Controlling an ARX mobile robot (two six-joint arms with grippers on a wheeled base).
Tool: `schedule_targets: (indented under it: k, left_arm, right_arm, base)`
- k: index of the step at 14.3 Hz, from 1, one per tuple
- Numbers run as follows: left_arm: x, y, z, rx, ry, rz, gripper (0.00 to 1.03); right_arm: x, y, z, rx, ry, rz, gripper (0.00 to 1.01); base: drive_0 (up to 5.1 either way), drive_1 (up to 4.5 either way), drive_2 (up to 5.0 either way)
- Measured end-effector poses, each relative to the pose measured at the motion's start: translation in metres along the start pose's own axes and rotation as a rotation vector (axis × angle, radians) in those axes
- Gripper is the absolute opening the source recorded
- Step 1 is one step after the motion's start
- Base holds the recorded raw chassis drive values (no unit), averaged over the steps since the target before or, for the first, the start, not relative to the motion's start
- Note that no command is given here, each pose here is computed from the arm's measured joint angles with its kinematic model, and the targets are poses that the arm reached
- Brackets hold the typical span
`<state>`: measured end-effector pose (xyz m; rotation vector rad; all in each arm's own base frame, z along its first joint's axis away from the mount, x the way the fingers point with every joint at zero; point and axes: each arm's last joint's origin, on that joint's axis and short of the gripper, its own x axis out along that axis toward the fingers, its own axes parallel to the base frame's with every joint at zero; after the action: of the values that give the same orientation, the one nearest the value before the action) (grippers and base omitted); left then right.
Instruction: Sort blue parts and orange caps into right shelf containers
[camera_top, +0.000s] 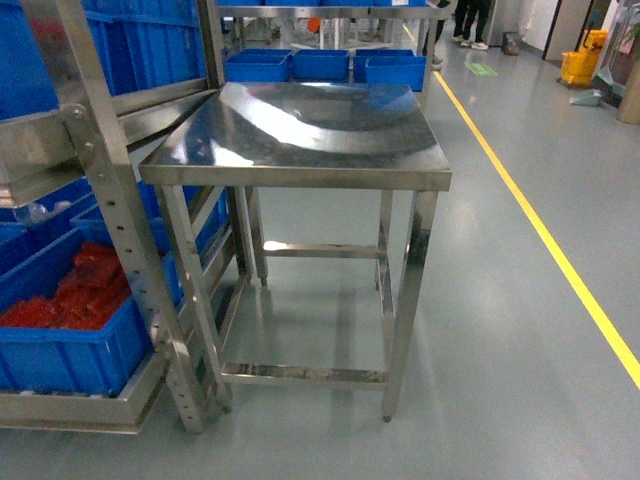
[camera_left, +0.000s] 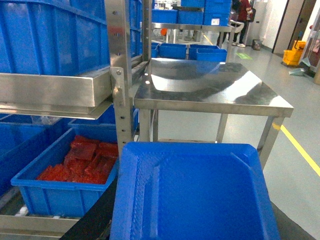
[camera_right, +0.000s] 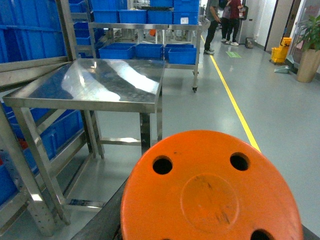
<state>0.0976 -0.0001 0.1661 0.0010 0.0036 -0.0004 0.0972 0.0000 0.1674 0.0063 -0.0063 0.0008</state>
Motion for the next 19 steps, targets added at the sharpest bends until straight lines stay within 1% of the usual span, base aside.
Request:
schedule_targets:
  k: [3, 4, 19]
  left_arm:
    - [0.0, 0.0001, -0.001, 0.0, 0.01, 0.002, 0.41]
    - [0.0, 0.0, 0.0004, 0.0, -0.004, 0.002, 0.41]
    - [0.0, 0.0, -0.0002, 0.0, 0.002, 0.0, 0.41]
  right_arm:
    - [0.0, 0.0, -0.0005, 0.0, 0.005, 0.0, 0.43]
    - [0.0, 0.0, 0.0, 0.0, 0.0, 0.0, 0.43]
    - [0.0, 0.0, -0.0004, 0.0, 0.004, -0.001, 0.43]
  base:
    - [0.0, 0.0, 0.0]
    - [-2.6, 1.41, 1.4]
    - [-4.8, 1.57, 3.4]
